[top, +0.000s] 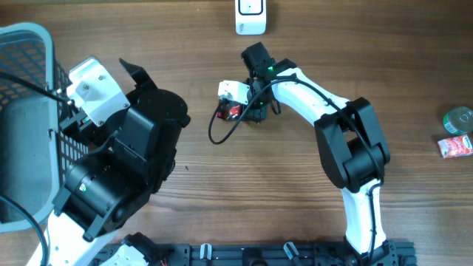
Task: Scan the item barcode
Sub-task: 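Close the right gripper on the hex wrench package and lift it, then raise the hex wrench package with the right gripper toward the scanner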
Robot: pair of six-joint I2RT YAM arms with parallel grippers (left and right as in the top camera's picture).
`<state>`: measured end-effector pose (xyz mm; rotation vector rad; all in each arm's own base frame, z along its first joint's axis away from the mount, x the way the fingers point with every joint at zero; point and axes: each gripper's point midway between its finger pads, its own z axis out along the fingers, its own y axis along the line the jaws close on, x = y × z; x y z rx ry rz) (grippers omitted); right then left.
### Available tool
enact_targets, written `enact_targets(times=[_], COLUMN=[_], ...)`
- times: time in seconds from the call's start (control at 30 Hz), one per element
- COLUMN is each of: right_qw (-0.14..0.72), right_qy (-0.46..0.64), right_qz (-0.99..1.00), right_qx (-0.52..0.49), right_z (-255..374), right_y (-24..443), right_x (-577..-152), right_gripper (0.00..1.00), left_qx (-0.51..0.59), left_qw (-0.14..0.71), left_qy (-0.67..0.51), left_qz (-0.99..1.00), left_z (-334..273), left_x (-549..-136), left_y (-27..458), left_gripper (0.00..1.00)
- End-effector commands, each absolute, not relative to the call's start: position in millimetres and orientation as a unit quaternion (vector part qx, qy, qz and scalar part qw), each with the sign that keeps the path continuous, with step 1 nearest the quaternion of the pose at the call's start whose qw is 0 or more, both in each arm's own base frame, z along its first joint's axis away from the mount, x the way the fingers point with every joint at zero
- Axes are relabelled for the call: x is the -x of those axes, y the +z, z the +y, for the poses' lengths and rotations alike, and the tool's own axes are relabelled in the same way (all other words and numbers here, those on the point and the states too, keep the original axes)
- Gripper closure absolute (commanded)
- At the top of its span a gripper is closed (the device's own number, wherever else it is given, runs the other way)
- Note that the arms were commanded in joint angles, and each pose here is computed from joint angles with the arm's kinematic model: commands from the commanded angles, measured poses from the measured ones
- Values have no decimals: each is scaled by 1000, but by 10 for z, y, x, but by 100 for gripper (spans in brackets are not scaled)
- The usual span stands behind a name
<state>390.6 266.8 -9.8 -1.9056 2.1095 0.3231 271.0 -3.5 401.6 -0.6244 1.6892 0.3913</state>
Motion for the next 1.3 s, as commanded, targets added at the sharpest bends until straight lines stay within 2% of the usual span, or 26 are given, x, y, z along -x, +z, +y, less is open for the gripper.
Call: enact_targets(times=[0.0,0.33,0.73,0.83,1.13,1.27], right_qw=[4,7,44,54,59,70], right_qy=[103,111,219,251,254,305], right_qz=[746,752,759,754,773,782], right_qx=[658,649,612,605,579,538], right_z=[2314,2344,2712,2816,2832,2971], right_y=[-1021,-1015,-868,-813,-804,-669], right_x=[-3385,-3380,-3315,-3287,-3350,-3383], right_gripper=[52,63,74,75,75,73], left_qx=[276,269,266,266,253,245], left_qw=[607,601,599,598,588,581], left_qy=[176,186,189,190,206,215], left_qz=[724,729,731,732,740,746], left_z=[-8,5,11,12,38,54], left_x=[-2692,-2674,-2666,-2664,-2630,-2608], left_y=[4035,4005,3993,3990,3940,3907], left_gripper=[0,0,0,0,0,0])
